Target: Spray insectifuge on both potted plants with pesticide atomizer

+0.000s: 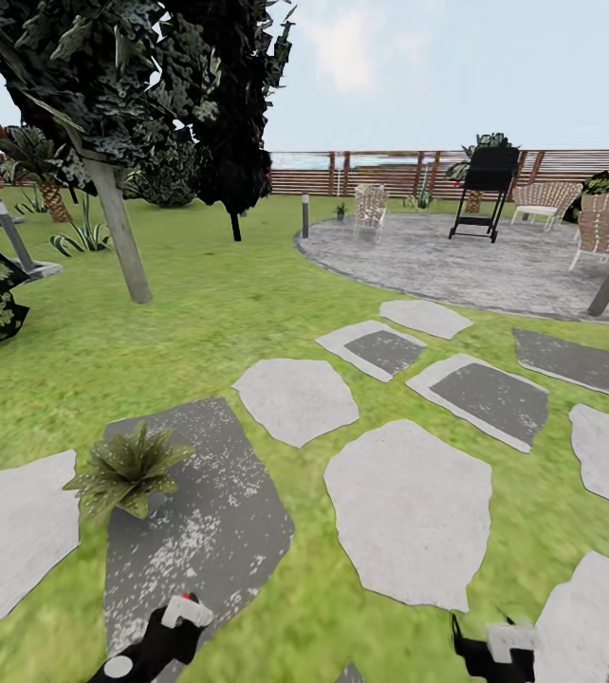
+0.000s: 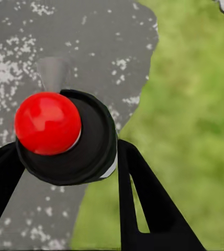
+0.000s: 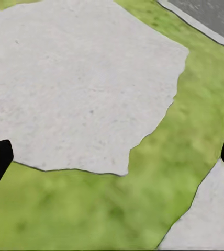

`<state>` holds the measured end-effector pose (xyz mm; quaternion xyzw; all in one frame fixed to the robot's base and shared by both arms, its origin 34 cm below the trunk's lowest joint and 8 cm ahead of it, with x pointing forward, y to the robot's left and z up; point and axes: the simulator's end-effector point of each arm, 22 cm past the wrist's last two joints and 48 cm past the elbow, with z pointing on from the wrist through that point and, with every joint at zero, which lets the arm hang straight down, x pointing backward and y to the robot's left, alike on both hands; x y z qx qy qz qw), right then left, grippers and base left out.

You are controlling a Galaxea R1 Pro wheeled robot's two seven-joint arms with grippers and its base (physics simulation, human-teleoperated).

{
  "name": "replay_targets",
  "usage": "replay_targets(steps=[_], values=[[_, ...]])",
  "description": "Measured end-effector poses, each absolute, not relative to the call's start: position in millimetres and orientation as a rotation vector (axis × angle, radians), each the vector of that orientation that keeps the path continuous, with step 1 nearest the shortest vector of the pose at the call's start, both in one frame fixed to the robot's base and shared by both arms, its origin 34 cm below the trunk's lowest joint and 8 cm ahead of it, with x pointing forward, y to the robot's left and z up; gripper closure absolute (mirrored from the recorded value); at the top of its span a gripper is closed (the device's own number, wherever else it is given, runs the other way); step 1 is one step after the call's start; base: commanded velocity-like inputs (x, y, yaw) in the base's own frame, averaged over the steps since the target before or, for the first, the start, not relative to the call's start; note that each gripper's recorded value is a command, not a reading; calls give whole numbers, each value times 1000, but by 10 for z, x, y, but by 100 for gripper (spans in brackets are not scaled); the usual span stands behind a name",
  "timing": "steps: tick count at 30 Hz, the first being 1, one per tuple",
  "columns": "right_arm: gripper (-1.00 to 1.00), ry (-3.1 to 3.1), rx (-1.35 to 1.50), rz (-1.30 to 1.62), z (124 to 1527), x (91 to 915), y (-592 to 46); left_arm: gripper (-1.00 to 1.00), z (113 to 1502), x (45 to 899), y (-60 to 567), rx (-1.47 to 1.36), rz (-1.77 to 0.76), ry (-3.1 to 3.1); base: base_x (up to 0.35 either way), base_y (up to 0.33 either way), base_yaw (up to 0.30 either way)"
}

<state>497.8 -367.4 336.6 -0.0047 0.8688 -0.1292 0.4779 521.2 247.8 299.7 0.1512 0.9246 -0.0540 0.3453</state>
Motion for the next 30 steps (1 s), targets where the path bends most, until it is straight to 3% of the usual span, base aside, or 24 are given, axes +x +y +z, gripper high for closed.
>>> replay_targets(steps=[12,30], values=[[-100,2152,51,-330,3228,4738,-3553,100,2869,4896,2675,187,-88,2419,0,0,-9],[-100,2142,61,-332,3264,4759,-3556,100,2861,4847,2745,165,-79,2429,0,0,-265]])
